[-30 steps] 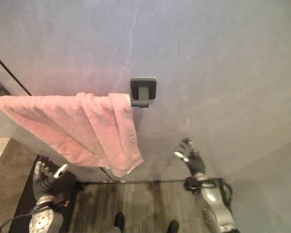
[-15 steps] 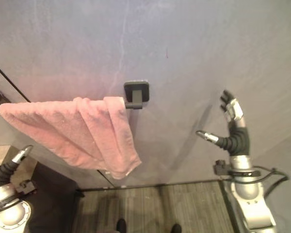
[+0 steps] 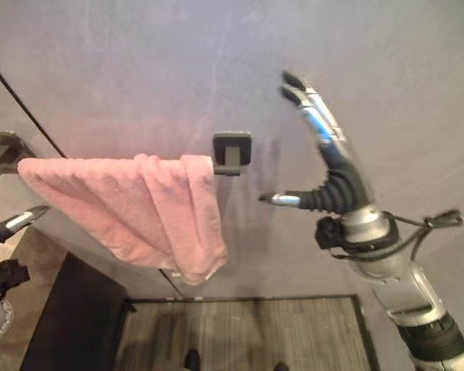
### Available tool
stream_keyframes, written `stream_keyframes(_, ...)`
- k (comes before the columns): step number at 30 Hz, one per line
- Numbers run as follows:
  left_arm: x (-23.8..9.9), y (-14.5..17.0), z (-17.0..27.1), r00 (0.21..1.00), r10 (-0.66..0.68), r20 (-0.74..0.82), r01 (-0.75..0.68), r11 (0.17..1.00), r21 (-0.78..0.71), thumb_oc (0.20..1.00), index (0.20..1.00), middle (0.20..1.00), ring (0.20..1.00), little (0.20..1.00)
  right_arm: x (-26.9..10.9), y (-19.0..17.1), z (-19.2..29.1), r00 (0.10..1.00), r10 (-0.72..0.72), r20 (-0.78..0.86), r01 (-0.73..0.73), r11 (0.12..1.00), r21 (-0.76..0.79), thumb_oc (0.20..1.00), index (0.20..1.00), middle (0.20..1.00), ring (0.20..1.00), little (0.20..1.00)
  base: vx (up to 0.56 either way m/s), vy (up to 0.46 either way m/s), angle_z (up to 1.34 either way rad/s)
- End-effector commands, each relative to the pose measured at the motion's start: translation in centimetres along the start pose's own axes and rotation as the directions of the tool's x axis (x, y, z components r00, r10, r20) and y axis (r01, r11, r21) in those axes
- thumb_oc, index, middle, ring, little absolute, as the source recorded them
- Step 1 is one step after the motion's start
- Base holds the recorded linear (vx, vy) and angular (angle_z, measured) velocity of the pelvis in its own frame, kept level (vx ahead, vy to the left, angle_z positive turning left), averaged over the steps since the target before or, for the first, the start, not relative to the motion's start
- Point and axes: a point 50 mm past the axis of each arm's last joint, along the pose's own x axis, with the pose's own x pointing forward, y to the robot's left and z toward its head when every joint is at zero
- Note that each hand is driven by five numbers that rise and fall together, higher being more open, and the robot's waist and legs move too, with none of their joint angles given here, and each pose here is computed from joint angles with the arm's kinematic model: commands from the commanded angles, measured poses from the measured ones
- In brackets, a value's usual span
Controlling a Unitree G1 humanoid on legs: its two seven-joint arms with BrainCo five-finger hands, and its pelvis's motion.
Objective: Put brush and paste in cup on sink, flatten towel.
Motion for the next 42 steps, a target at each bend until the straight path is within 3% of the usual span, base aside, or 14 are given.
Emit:
stream_keyframes(1,1.0,-0.1,1.2,0.981,-0.159,0.115,0.156,0.987,0.040,1.000,1.000,1.000,1.000,1.000,0.9,-0.1,0.3,0.999,0.037,0.040,-0.034,0.998,-0.055,1.000,1.000,1.000,1.000,1.000,0.00,0.008,0.05)
stream_keyframes(6,1.5,-0.8,1.9,0.925,-0.334,0.183,0.320,0.942,0.103,1.000,1.000,1.000,1.000,1.000,1.4,0.4,0.6,0.988,0.134,0.080,-0.123,0.983,-0.133,1.000,1.000,1.000,1.000,1.000,0.00,0.001,0.01)
stream_keyframes(10,1.7,-0.9,1.8,0.906,-0.382,0.185,0.365,0.923,0.120,1.000,1.000,1.000,1.000,1.000,2.2,0.8,1.0,0.971,0.205,0.122,-0.174,0.958,-0.230,1.000,1.000,1.000,1.000,1.000,0.00,0.000,0.00)
stream_keyframes(19,2.1,-0.7,1.4,0.912,-0.375,0.165,0.350,0.922,0.163,1.000,1.000,1.000,1.000,1.000,5.5,1.9,1.8,0.948,0.240,0.212,-0.171,0.939,-0.298,1.000,1.000,1.000,1.000,1.000,0.00,0.000,0.00)
stream_keyframes(24,2.3,-0.1,1.0,0.952,-0.275,0.136,0.256,0.956,0.145,1.000,1.000,1.000,1.000,1.000,8.2,2.4,2.9,0.942,0.198,0.270,-0.112,0.946,-0.304,1.000,1.000,1.000,1.000,1.000,0.00,0.005,0.01)
stream_keyframes(33,2.2,-0.7,0.7,0.959,-0.261,0.112,0.246,0.960,0.131,1.000,1.000,1.000,1.000,1.000,8.8,3.4,2.8,0.943,0.210,0.257,-0.137,0.952,-0.275,1.000,1.000,1.000,1.000,1.000,0.00,0.003,0.02)
stream_keyframes(42,2.4,-3.2,1.7,0.928,-0.332,0.167,0.317,0.942,0.111,1.000,1.000,1.000,1.000,1.000,7.2,4.4,2.3,0.923,0.324,0.208,-0.262,0.924,-0.277,1.000,1.000,1.000,1.000,1.000,0.00,0.002,0.01)
